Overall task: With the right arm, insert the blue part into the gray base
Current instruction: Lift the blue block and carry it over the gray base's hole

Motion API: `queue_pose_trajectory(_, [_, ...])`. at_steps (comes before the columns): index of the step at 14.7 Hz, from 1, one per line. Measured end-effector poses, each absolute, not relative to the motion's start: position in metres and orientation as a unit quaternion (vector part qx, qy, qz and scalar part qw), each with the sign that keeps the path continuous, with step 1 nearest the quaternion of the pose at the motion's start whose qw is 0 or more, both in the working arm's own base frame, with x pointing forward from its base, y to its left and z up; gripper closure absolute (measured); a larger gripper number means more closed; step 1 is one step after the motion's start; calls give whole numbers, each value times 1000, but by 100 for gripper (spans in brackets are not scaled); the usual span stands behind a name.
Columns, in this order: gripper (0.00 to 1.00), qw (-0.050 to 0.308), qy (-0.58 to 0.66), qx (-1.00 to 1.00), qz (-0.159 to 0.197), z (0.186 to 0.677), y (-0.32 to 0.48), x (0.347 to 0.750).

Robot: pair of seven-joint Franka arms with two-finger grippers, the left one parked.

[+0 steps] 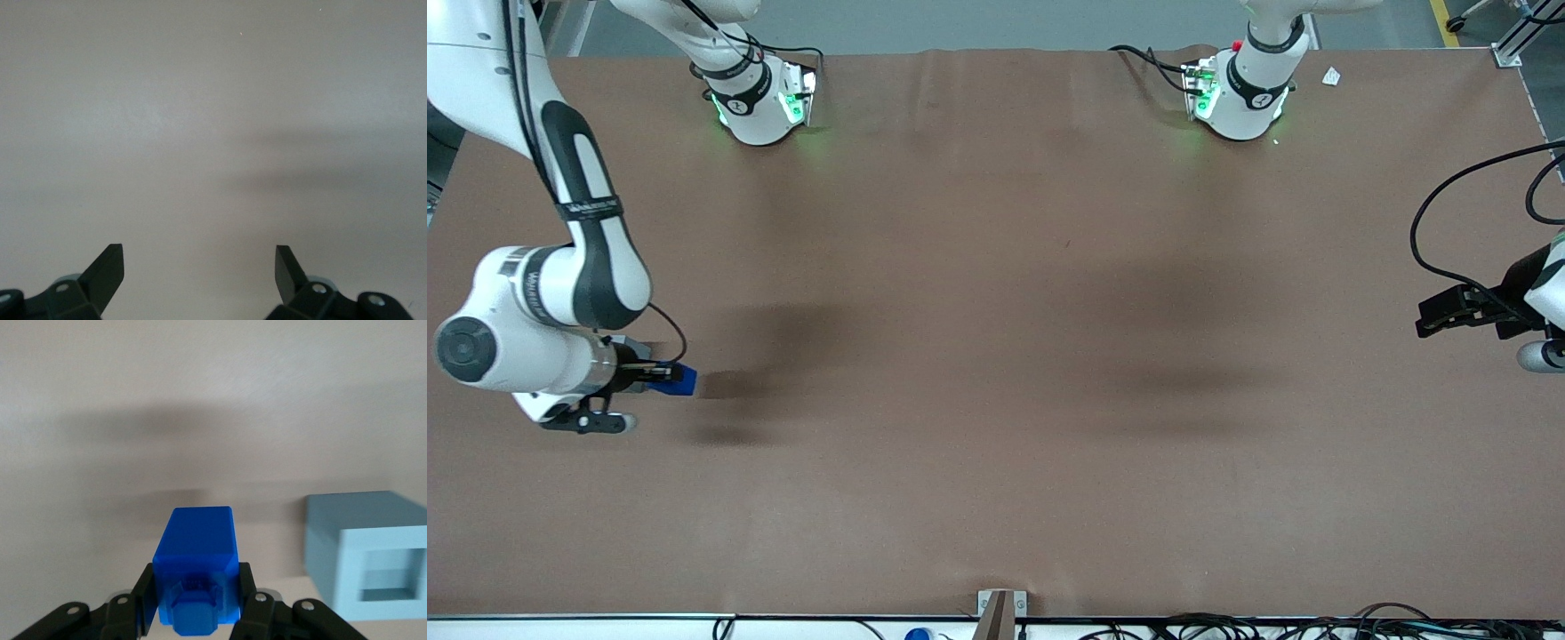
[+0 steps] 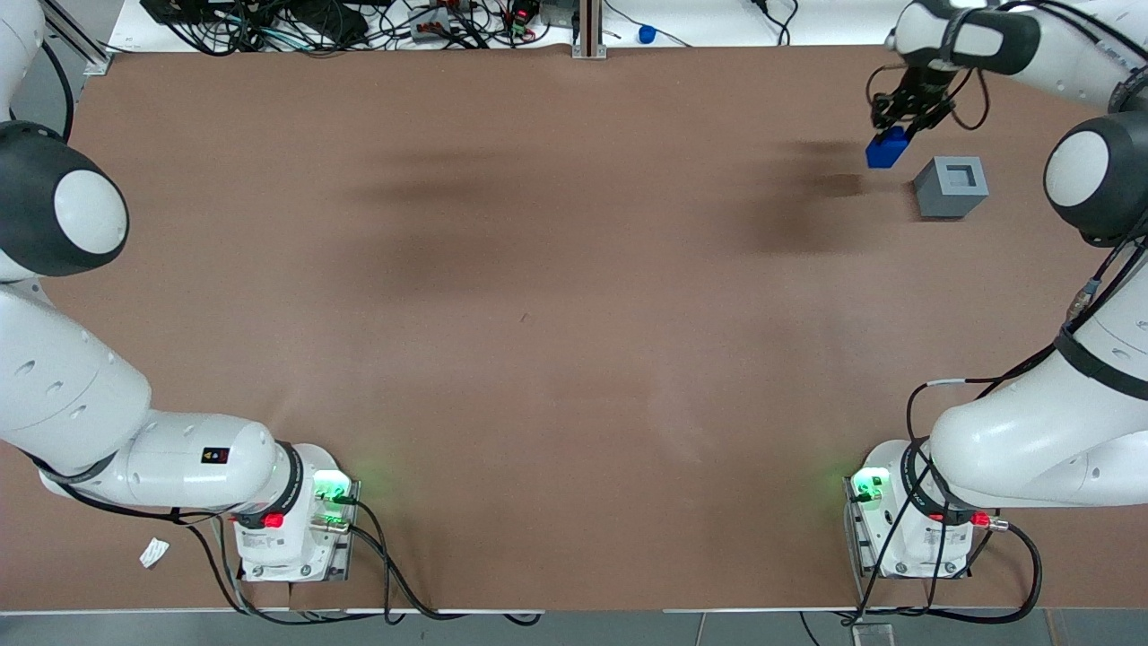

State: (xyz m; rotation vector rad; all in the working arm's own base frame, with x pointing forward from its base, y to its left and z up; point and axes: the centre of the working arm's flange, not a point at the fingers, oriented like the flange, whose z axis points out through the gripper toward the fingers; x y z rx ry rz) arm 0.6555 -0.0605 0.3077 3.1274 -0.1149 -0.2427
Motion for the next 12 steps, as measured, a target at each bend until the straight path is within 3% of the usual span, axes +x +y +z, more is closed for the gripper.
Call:
queue_pose_trajectory(4, [49, -1, -56, 996, -70, 345, -113, 659])
queue_pose_trajectory(12, [49, -10, -48, 996, -74, 347, -179, 642])
